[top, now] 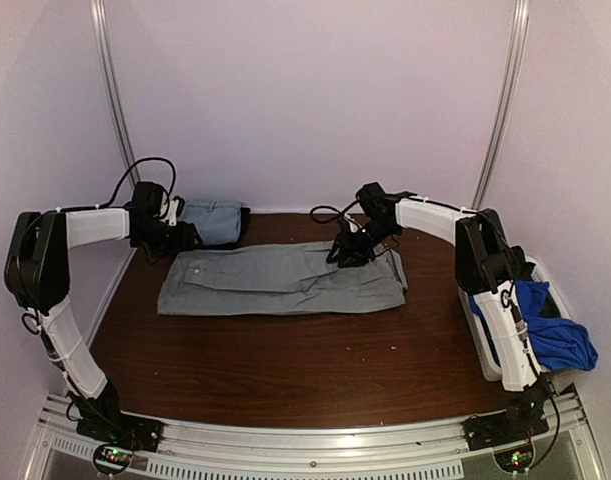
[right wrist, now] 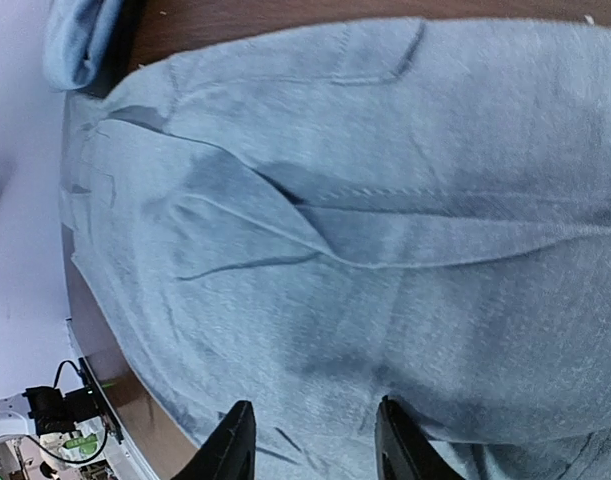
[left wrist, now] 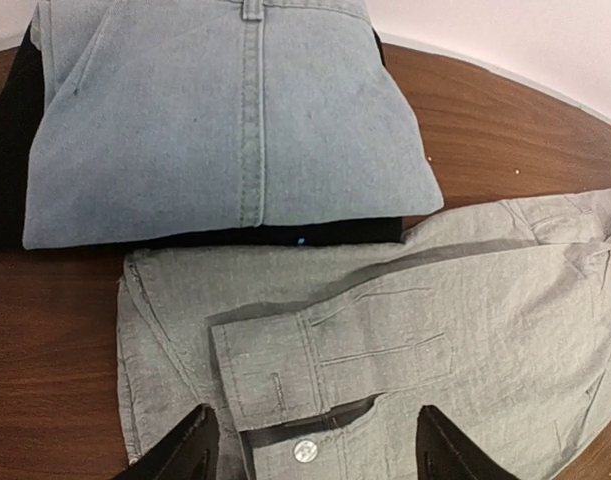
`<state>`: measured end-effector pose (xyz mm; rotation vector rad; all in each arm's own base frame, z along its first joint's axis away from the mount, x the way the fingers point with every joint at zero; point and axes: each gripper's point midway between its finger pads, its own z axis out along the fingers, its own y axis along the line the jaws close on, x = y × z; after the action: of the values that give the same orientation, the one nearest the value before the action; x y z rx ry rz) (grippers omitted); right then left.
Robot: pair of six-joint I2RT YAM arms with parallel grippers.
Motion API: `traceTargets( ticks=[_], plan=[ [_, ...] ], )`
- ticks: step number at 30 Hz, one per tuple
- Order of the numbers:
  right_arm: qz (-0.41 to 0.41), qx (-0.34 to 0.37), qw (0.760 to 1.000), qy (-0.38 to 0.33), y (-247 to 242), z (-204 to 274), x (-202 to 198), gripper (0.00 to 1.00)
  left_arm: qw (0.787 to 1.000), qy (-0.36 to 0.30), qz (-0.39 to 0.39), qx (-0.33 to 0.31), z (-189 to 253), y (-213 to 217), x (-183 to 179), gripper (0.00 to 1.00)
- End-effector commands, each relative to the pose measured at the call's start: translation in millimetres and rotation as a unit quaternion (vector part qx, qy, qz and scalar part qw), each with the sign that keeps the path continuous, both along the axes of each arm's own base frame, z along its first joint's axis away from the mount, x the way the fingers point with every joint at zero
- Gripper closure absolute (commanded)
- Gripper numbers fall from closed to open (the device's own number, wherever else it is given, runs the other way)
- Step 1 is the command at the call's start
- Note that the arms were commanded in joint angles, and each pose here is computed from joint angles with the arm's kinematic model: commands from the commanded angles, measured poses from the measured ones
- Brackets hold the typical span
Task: Fold and stack the mixed laundry pile
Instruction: Smooth out the rectangle-folded shirt at the center of the board, then rotate the rectangle-folded shirt at the center of the board.
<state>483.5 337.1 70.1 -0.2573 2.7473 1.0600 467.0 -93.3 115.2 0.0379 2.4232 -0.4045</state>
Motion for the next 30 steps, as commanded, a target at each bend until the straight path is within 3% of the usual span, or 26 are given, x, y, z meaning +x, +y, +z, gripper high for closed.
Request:
traceTargets(
  ticks=[1, 6, 12, 18, 22, 24, 26, 30],
  plan=[
    [-0.027, -0.084, 0.995, 0.036, -35, -44, -11, 0.58, 0.998, 0.05, -0.027, 0.014, -31, -4, -5, 0.32],
    [-0.063, -0.14, 0.986, 0.059, -81, -66, -23, 0.59, 0.991, 0.112, -0.052, 0.058, -73, -11, -23, 0.38],
    [-0.068, -0.149, 0.986, 0.04, -101, -60, -10, 0.59, 0.972, 0.181, -0.098, 0.113, -114, -29, -72, 0.5],
    [-0.059, -0.149, 0.987, -0.009, -93, -40, 32, 0.59, 0.946, 0.227, -0.179, 0.144, -126, -76, -167, 0.58],
    [-0.055, -0.118, 0.991, -0.019, -79, -34, 47, 0.59, 0.918, 0.254, -0.256, 0.165, -120, -108, -245, 0.6],
    [-0.051, -0.101, 0.993, -0.031, -74, -19, 49, 0.59, 0.908, 0.246, -0.302, 0.155, -106, -129, -274, 0.57],
    [-0.049, -0.098, 0.993, -0.049, -75, 6, 48, 0.59, 0.909, 0.216, -0.342, 0.104, -76, -155, -288, 0.54],
    [-0.044, -0.071, 0.991, -0.105, -78, 83, 36, 0.55, 0.937, 0.07, -0.335, 0.061, 11, -182, -248, 0.37]
  ],
)
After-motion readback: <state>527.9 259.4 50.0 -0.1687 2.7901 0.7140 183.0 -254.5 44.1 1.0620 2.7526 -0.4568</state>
